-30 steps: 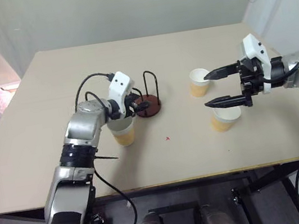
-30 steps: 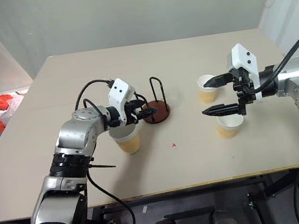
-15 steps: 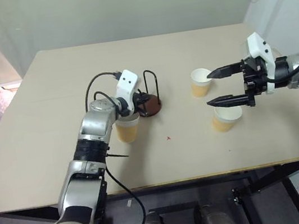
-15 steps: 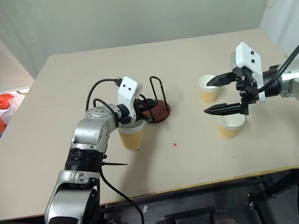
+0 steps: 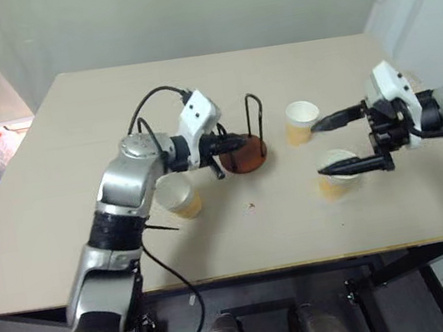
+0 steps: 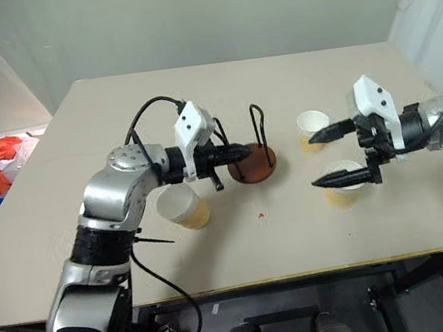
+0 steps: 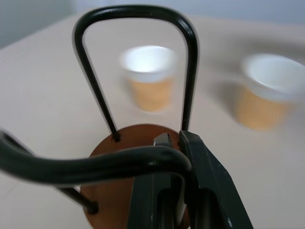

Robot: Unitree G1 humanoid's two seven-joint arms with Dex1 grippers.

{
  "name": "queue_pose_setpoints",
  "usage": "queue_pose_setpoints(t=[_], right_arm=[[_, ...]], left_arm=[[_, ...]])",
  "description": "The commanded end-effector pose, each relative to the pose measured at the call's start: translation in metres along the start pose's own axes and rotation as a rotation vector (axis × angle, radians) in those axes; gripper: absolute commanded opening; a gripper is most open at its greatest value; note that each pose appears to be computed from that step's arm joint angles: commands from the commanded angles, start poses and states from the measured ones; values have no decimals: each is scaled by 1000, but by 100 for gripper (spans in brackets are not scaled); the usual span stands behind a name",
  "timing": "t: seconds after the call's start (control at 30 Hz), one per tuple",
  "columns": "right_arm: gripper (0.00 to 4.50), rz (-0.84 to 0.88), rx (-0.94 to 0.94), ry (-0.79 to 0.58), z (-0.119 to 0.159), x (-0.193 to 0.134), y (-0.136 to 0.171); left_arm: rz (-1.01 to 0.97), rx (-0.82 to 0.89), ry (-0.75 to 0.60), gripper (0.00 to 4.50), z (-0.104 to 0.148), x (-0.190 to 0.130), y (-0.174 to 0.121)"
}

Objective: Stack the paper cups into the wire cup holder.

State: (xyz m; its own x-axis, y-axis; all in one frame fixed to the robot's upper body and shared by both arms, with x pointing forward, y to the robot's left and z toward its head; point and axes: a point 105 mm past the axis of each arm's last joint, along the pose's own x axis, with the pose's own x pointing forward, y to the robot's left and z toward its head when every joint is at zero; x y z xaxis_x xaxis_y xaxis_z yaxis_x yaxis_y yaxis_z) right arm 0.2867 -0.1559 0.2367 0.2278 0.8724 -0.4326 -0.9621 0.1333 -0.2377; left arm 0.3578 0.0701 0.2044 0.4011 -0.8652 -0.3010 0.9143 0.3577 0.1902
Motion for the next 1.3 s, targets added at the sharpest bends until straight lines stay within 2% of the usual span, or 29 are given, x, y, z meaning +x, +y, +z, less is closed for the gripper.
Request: queue_pose_setpoints(t=[0.03,0.2,0.53,0.87,0.9,1.0,1.27,1.3], right_arm=[[450,14,-56,45,1,-6,3],[450,20,-59,60,-4,-1,4],[450,57,-58,70,-7,7,9],[450,70,-64,101,-12,16,11],[450,71,-64,101,-12,17,11],[450,70,-61,97,-11,17,11],[450,29,-60,118,-13,10,4],[450,24,-61,122,-13,8,3]], left_arm=[[-85,66,1,7,9,-1,-21],[-149,89,3,7,11,-6,-38],[-206,73,94,7,-9,-19,-58],[-180,55,114,7,-22,-1,-67],[-173,50,121,63,-24,0,-66],[-179,49,127,142,-29,4,-69],[-147,91,159,424,-30,-4,-62],[-155,95,163,448,-30,-7,-62]])
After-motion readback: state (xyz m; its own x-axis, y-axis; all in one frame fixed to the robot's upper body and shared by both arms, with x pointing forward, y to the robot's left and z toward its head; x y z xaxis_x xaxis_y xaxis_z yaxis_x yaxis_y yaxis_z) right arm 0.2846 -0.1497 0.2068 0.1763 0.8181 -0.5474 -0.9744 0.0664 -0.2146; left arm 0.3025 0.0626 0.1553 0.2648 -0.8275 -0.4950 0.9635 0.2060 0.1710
